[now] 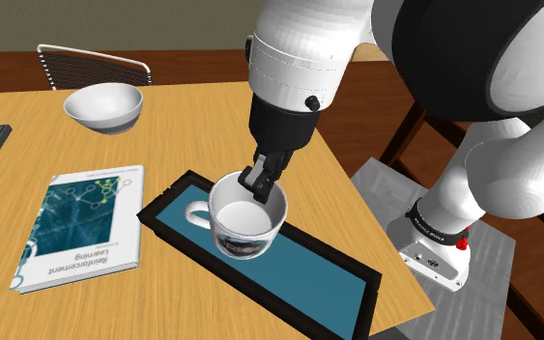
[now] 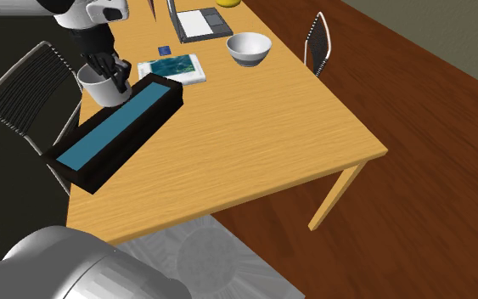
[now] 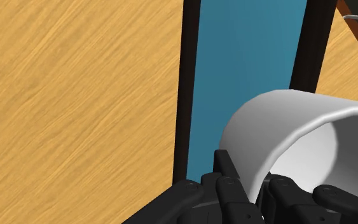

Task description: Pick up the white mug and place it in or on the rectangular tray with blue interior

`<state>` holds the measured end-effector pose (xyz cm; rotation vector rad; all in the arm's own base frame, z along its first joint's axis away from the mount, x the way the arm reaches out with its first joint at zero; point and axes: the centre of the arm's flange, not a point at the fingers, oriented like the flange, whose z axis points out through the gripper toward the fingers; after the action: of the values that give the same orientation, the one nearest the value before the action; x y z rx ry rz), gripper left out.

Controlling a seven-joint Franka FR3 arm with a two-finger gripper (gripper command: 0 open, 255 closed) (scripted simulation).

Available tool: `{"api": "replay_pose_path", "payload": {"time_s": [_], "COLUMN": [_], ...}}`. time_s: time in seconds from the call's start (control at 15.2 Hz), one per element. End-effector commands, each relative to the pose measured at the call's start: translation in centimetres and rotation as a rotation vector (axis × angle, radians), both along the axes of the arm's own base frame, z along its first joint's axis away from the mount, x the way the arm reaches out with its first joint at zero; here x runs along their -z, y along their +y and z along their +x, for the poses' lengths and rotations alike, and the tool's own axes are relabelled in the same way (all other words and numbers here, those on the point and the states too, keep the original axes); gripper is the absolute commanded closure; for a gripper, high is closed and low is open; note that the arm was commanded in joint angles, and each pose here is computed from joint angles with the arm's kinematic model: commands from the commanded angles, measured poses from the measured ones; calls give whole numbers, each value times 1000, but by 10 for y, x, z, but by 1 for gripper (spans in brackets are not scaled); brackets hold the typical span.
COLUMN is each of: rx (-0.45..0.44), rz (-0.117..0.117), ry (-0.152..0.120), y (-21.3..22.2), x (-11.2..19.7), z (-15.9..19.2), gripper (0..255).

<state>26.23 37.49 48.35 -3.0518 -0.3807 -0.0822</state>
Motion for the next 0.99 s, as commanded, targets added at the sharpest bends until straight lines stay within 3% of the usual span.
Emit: {"api": "replay_pose_path", "payload": {"time_s": [0.0, 0.4, 0.92], "rx": [0, 0, 0], "rz": [0, 0, 0], "ry": [-1, -1, -1], "y": [0, 0, 0], "x": [12, 46, 46], "z": [0, 0, 0], "gripper": [255, 255, 255]}}
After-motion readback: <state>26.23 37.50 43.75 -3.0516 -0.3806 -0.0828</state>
